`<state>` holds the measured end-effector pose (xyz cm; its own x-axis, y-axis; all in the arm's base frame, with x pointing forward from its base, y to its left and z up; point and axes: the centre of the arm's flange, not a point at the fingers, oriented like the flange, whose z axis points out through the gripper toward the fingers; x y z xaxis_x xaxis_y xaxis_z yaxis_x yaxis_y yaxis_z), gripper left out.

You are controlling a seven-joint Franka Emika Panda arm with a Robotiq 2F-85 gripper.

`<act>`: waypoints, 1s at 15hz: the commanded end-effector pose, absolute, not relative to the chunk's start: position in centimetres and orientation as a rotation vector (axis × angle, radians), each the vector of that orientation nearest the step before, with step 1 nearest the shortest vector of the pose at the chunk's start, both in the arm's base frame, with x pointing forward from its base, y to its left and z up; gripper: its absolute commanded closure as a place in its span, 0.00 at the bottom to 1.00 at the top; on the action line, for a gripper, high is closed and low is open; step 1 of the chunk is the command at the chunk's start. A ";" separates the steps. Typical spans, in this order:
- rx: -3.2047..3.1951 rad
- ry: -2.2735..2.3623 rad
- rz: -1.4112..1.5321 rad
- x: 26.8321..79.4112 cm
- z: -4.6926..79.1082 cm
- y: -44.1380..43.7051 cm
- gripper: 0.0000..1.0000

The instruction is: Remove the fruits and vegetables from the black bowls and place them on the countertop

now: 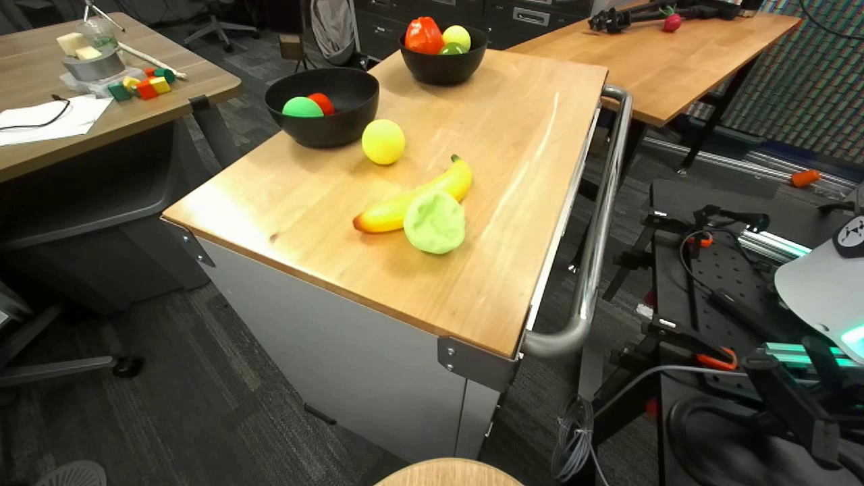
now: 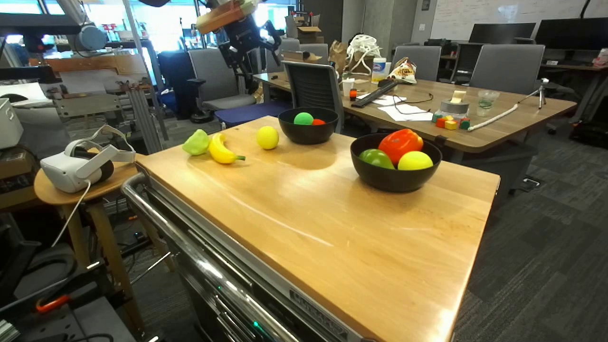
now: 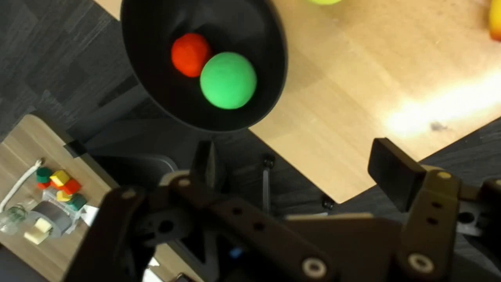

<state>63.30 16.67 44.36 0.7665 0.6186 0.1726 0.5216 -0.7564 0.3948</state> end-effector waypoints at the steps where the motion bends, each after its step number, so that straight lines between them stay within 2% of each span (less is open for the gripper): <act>1: 2.692 0.842 0.541 69.1 43.8 12.8 0.00; 3: 2.732 0.752 0.515 71.3 42.5 10.2 0.00; 4: 2.709 0.777 0.480 67.6 42.8 11.3 0.00; 15: 2.834 0.822 0.332 72.8 36.3 7.2 0.00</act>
